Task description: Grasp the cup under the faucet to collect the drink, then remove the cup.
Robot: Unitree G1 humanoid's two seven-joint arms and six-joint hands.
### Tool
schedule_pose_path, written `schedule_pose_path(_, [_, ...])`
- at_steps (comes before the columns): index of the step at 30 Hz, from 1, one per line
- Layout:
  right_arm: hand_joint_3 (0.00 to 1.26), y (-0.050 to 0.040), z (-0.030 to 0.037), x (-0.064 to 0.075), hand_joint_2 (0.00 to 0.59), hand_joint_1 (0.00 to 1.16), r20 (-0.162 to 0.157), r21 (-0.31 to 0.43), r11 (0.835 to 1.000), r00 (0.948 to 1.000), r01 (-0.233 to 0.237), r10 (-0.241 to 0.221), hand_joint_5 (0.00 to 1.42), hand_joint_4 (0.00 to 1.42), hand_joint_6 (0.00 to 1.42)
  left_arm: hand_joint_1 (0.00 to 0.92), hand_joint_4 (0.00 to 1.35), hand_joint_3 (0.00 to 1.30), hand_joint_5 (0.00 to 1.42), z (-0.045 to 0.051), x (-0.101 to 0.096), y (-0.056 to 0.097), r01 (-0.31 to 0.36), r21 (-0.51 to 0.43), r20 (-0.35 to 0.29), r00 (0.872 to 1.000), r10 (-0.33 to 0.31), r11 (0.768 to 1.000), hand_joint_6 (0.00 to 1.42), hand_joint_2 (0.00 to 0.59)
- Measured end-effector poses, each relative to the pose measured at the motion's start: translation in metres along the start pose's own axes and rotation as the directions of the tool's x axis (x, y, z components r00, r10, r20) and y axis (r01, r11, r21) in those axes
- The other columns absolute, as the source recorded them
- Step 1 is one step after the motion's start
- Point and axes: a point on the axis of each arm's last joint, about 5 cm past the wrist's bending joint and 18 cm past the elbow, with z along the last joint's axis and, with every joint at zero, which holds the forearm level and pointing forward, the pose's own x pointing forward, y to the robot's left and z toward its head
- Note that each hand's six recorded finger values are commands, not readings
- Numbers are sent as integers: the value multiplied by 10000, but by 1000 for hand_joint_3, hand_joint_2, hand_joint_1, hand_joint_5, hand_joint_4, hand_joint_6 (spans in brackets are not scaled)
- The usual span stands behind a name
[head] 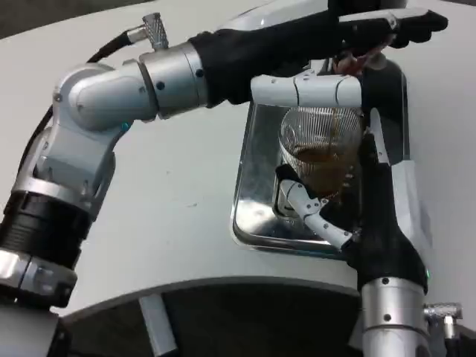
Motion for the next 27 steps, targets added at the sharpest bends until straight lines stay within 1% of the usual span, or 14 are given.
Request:
schedule_pose_path(2, [35, 15, -1, 14, 248, 692, -20, 54, 10000, 10000, -41, 42, 121, 66, 177, 0, 0, 94, 76, -1, 2, 6, 4, 18, 6, 10000, -4, 10000, 172, 115])
schedule_pose_path(5, [36, 29, -1, 37, 248, 692, -15, 33, 10000, 10000, 48, -48, 121, 66, 177, 0, 0, 94, 76, 1, 6, 22, 25, 37, -1, 10000, -25, 10000, 172, 115])
schedule_pose_path(15, [37, 82, -43, 87, 248, 693, -193, -145, 9999, 9998, 63, -66, 112, 66, 166, 0, 0, 94, 84, -7, 8, 43, 58, 87, 7, 10000, -58, 9999, 172, 116])
schedule_pose_path(17, [37, 88, -44, 98, 248, 693, -202, -135, 9999, 9998, 46, -49, 112, 66, 165, 0, 0, 94, 85, -11, 8, 45, 61, 89, 7, 10000, -61, 9999, 172, 116])
schedule_pose_path(22, [37, 114, -47, 137, 248, 693, -207, -186, 9997, 9997, 145, -148, 111, 66, 164, 0, 0, 94, 87, -20, 5, 46, 60, 100, 11, 10000, -61, 9999, 172, 116])
schedule_pose_path(27, [37, 128, -62, 142, 248, 693, -270, -245, 9994, 9994, 232, -239, 111, 61, 163, 0, 0, 94, 87, -27, 5, 50, 55, 109, 15, 10000, -55, 9999, 172, 116])
